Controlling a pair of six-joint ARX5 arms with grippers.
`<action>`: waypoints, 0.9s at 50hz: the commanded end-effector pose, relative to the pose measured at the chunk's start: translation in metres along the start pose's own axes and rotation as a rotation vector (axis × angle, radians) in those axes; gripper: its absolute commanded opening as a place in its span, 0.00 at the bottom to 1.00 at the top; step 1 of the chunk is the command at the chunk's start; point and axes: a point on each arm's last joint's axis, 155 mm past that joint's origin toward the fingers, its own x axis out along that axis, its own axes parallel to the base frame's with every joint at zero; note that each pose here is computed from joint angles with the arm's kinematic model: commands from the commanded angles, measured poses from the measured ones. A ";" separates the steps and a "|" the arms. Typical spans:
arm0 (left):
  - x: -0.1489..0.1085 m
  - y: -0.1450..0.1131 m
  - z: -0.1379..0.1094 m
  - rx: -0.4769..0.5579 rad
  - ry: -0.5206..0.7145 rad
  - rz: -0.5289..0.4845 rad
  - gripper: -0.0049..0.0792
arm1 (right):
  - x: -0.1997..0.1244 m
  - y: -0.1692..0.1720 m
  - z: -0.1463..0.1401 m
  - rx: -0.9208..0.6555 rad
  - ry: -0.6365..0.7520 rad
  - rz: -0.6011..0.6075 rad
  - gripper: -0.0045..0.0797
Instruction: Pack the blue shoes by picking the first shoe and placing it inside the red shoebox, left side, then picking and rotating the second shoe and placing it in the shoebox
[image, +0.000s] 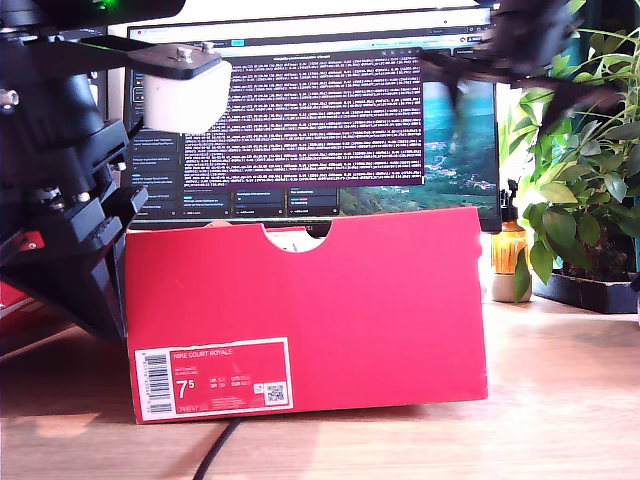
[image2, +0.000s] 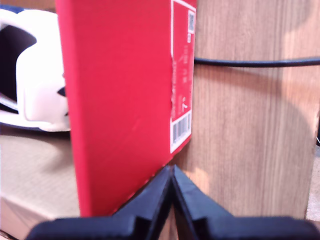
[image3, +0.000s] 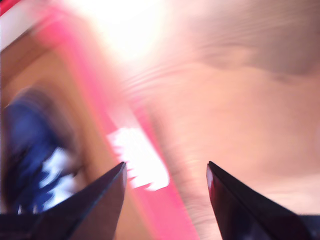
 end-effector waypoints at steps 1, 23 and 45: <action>0.004 -0.005 -0.001 0.001 0.004 -0.018 0.04 | -0.014 -0.024 0.002 0.130 -0.049 -0.074 0.61; 0.003 -0.010 0.003 0.001 -0.019 -0.045 0.04 | -0.036 -0.077 -0.012 0.633 -0.100 -0.163 0.61; 0.003 -0.011 0.004 0.001 -0.021 -0.048 0.04 | 0.010 -0.136 -0.078 1.060 0.000 -0.384 0.63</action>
